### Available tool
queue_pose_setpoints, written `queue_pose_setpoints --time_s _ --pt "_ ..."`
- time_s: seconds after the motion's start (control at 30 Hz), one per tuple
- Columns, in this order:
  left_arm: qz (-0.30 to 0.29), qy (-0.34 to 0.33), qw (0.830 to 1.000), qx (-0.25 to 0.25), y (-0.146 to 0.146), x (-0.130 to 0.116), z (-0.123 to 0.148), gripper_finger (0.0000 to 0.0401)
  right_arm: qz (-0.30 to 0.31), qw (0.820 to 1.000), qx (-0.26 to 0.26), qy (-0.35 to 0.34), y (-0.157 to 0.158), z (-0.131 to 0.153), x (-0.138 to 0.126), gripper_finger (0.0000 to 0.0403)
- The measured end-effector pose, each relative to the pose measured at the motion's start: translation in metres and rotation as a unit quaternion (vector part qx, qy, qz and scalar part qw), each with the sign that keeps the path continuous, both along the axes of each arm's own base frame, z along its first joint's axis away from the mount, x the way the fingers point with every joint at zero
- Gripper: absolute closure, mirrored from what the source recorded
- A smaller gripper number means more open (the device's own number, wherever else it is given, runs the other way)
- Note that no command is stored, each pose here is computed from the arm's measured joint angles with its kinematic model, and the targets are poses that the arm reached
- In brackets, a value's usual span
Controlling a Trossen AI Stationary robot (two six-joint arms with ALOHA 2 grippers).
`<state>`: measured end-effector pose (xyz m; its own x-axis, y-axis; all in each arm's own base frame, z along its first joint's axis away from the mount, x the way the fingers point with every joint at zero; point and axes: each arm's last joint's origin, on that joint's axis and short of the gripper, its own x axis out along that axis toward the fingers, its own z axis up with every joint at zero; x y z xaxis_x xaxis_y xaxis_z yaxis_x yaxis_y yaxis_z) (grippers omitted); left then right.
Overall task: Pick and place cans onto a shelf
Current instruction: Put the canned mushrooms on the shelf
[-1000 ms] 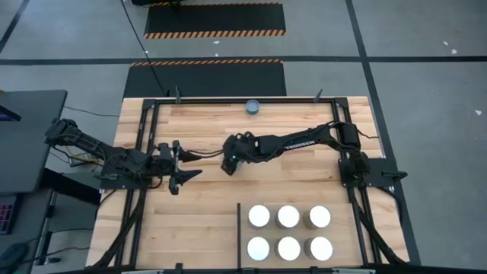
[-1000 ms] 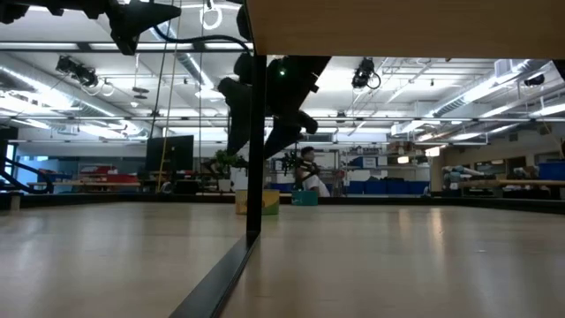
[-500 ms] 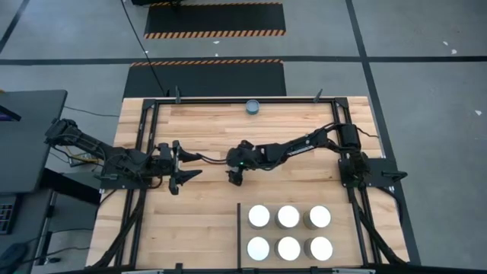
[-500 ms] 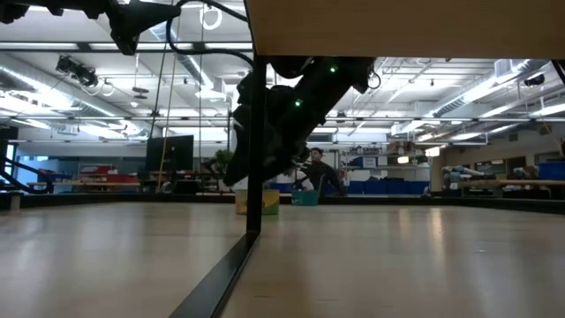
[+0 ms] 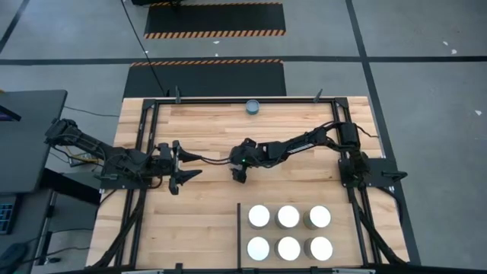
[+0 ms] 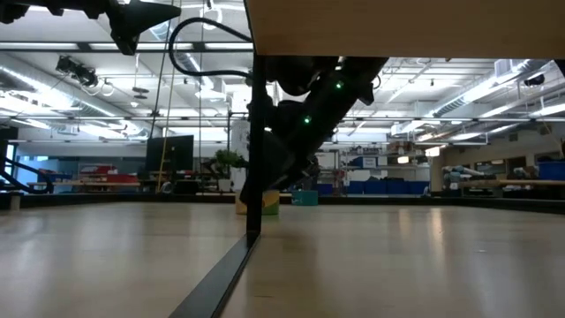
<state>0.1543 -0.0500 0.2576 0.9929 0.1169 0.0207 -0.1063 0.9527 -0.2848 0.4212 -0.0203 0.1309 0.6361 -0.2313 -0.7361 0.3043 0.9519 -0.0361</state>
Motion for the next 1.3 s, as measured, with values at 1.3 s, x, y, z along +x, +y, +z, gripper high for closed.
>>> queue_pose_setpoints --time_s 1.3 --pt "0.000 -0.001 1.000 0.000 0.000 0.000 0.000 0.0145 0.082 0.983 -0.053 -0.155 0.022 0.189 -0.069 0.0108"
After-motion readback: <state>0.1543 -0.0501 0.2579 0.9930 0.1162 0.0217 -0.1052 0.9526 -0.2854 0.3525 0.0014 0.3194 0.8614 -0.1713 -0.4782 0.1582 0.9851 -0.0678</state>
